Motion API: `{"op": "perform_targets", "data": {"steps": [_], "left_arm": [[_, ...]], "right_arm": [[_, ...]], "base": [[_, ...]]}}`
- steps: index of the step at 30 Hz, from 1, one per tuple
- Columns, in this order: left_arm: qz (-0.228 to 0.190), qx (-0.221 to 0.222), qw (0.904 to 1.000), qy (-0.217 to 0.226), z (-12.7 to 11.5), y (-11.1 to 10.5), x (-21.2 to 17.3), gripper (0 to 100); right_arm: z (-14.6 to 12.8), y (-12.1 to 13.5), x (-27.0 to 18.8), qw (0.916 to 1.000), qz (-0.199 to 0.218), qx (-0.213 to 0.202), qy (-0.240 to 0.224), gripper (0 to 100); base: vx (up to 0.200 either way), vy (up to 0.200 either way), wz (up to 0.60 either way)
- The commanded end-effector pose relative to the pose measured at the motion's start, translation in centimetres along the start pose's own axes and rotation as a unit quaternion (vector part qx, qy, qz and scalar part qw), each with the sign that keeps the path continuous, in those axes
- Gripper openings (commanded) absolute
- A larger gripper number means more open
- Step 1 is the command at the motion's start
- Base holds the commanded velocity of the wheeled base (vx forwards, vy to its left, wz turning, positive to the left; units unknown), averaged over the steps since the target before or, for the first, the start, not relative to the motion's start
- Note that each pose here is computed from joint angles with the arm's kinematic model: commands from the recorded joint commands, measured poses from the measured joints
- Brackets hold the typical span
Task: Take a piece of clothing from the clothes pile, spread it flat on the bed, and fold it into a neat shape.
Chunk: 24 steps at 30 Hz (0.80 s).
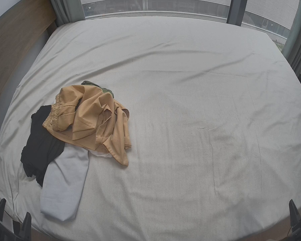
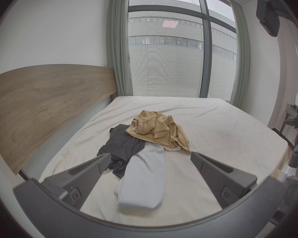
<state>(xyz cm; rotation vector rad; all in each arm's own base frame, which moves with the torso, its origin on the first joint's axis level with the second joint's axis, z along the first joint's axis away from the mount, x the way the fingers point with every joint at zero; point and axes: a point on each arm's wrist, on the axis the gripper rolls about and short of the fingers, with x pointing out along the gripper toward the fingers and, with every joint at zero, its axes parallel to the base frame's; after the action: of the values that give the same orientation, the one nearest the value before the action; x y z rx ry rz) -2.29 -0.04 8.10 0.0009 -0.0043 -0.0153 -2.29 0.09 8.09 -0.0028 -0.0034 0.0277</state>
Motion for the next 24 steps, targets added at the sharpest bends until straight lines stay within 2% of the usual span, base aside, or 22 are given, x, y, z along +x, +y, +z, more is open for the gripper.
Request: {"op": "perform_targets", "data": {"steps": [1,13,15,16,17,19,20,22,24], "left_arm": [[-0.002,0.004,1.0000,0.001,-0.5,0.0,0.0,100],[-0.002,0.000,1.0000,0.001,-0.5,0.0,0.0,100],[-0.002,0.000,1.0000,0.001,-0.5,0.0,0.0,100],[-0.002,0.000,1.0000,0.001,-0.5,0.0,0.0,100],[-0.002,0.000,1.0000,0.001,-0.5,0.0,0.0,100],[-0.002,0.000,1.0000,0.001,-0.5,0.0,0.0,100],[-0.002,0.000,1.0000,0.001,-0.5,0.0,0.0,100],[-0.002,0.000,1.0000,0.001,-0.5,0.0,0.0,100],[-0.002,0.000,1.0000,0.001,-0.5,0.0,0.0,100]], "right_arm": [[-0.5,0.0,0.1,1.0000,0.000,-0.001,0.006,100],[-0.3,0.0,0.1,0.9999,0.006,-0.012,-0.001,100],[1.4,0.1,-0.3,0.9990,0.011,-0.009,-0.043,100],[7.1,0.1,-1.2,0.9904,0.016,0.001,-0.137,100],[10.7,0.0,-0.7,0.9875,0.020,0.007,-0.156,100],[13.5,0.0,1.0,0.9900,0.036,0.011,-0.136,100],[13.6,0.0,1.1,0.9901,0.038,0.012,-0.135,100],[13.8,0.1,3.1,0.9923,0.083,0.021,-0.089,100],[13.4,0.3,4.5,0.9928,0.103,0.026,-0.055,100]], "base": [[0.000,0.000,0.00],[0.000,0.000,0.00],[0.000,0.000,0.00],[0.000,0.000,0.00],[0.000,0.000,0.00],[0.000,0.000,0.00],[0.000,0.000,0.00],[0.000,0.000,0.00],[0.000,0.000,0.00]]}}
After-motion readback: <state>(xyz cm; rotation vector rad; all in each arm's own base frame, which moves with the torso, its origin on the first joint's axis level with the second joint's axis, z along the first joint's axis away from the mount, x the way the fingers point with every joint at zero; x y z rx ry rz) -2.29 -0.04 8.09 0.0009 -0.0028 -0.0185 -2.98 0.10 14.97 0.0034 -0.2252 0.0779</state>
